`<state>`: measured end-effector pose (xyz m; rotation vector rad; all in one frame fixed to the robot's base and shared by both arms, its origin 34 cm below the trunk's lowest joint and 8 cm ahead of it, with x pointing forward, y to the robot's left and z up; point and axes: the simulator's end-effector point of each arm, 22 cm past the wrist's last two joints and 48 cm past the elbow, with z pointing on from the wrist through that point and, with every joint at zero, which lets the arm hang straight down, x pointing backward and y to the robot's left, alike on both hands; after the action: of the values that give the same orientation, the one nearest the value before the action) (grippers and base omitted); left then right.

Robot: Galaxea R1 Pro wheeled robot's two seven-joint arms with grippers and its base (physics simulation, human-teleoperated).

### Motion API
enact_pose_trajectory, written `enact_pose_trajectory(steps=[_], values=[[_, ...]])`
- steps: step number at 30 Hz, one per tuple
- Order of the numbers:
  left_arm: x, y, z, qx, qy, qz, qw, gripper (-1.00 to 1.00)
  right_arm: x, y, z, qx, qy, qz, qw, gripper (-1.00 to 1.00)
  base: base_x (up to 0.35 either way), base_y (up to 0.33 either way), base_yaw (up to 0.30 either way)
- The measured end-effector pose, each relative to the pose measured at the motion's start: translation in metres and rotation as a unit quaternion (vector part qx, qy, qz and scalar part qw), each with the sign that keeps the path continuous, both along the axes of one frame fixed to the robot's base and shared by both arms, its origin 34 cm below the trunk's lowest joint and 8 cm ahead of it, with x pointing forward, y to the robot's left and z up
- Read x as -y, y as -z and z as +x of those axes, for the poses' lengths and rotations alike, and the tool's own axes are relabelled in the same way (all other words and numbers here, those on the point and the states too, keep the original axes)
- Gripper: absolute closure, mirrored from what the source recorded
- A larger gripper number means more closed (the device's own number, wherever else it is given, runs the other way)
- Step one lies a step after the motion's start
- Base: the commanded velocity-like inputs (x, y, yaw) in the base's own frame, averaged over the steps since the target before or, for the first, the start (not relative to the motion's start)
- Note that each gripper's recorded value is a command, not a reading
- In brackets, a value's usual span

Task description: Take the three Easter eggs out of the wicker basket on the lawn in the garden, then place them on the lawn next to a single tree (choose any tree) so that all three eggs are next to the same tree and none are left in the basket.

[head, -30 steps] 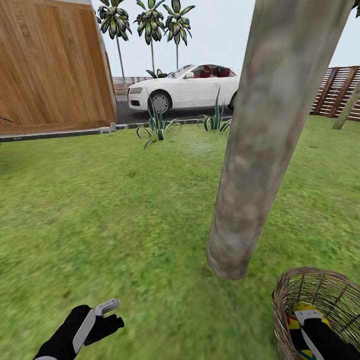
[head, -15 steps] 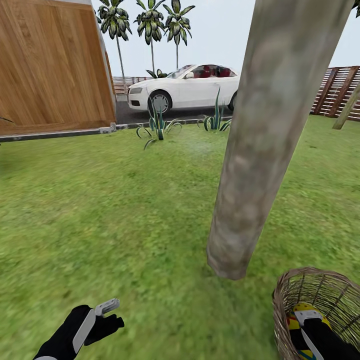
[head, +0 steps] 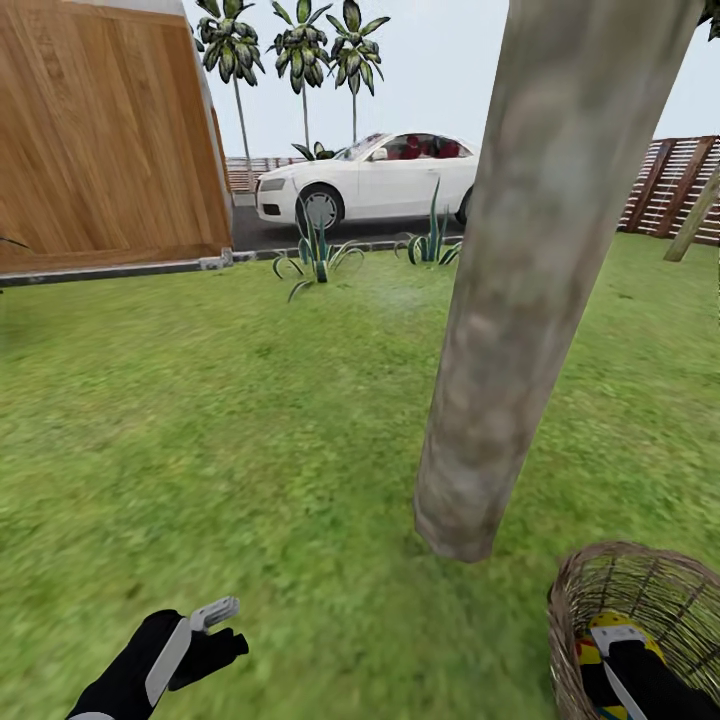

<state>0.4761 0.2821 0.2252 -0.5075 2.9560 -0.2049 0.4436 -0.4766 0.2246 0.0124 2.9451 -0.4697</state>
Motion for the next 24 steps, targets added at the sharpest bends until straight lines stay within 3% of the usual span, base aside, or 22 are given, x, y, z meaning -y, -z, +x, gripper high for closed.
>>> enact_pose_trajectory(steps=[24], values=[[0.0,-0.043,0.026,0.05,0.0,0.0,0.9988,-1.0,0.004,-0.035,0.016,0.042,0.011,0.005,0.9991,1.0,0.0,0.0,-0.018]])
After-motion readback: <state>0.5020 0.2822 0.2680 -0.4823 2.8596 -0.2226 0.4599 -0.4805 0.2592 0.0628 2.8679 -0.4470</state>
